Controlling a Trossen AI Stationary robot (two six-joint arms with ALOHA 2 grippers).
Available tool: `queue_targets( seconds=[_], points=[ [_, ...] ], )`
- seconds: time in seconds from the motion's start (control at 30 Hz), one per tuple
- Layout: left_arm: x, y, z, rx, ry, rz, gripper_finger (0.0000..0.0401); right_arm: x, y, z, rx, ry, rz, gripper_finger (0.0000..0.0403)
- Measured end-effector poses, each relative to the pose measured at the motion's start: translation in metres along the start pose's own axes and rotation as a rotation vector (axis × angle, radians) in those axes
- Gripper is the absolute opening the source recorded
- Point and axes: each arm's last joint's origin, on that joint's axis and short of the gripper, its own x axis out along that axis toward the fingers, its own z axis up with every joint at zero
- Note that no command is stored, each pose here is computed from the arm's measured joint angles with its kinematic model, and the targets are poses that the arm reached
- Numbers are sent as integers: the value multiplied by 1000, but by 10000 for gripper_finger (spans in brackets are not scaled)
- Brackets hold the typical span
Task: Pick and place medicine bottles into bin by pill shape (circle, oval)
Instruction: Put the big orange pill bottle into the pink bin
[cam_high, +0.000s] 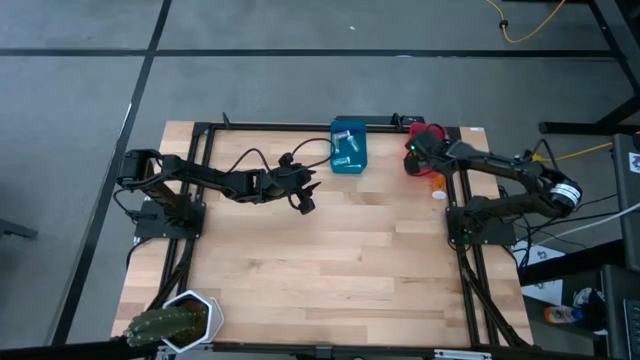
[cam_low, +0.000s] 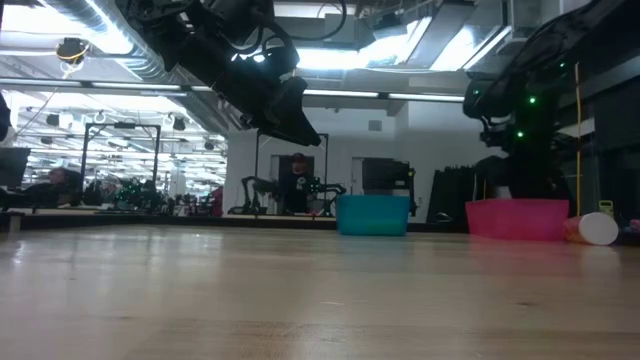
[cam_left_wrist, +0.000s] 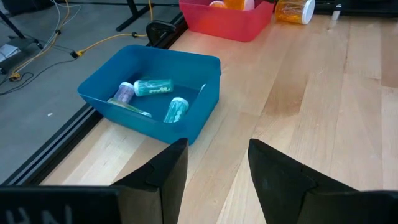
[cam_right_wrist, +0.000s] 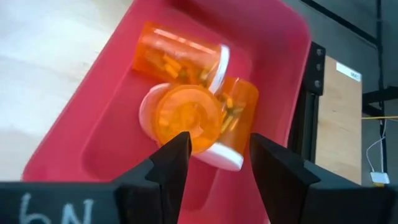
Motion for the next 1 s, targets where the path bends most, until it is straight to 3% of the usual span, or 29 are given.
queue_targets(
  seconds=[0.23,0.57,0.8,1.0],
  points=[
    [0,0,0,0,0,0,163,-7,1,-10,-24,79,98,173],
    [0,0,0,0,0,0,163,-18,-2,5,-12,11,35,173],
    [0,0,0,0,0,0,163,-44,-8,18,-27,74,60,173],
    [0,0,0,0,0,0,163,-81,-9,11,-83,185,41,173]
  ],
)
